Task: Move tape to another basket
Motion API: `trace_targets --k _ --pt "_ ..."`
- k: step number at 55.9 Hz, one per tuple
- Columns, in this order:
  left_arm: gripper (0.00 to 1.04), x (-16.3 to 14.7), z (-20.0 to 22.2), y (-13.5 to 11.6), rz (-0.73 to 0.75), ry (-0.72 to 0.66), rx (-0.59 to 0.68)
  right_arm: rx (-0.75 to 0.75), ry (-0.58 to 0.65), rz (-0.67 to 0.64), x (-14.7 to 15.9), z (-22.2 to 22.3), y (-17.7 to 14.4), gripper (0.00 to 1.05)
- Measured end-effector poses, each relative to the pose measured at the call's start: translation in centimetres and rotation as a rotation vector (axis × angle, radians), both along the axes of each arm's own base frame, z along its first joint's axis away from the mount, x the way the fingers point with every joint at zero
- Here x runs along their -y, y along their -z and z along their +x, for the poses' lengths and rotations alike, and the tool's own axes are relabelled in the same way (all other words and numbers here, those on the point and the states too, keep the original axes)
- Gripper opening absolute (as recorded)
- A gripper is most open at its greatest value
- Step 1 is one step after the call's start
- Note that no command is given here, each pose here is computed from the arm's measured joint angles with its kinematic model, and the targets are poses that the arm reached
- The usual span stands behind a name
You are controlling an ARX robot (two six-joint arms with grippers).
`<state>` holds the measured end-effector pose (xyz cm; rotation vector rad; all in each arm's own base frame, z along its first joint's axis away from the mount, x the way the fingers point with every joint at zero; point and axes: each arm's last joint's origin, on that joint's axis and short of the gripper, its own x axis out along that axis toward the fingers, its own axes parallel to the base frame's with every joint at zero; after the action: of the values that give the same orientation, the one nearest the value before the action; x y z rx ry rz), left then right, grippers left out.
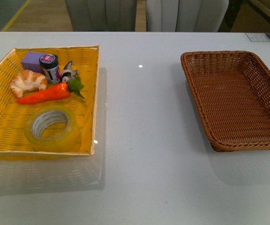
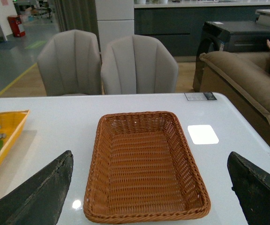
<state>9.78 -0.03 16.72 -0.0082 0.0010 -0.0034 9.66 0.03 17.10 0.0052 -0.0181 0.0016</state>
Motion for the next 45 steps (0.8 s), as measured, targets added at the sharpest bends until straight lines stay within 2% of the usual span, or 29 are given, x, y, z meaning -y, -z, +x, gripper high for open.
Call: trace_targets --k 42,45 --pt "0.96 0.01 0.01 0.01 -0.005 0.006 -0.003 0.000 0.000 0.000 0.00 0.00 0.00 0.96" --pt "0.96 -0.06 0.14 0.05 -0.131 0.129 -0.170 0.000 0.000 0.000 0.00 0.00 0.00 0.96"
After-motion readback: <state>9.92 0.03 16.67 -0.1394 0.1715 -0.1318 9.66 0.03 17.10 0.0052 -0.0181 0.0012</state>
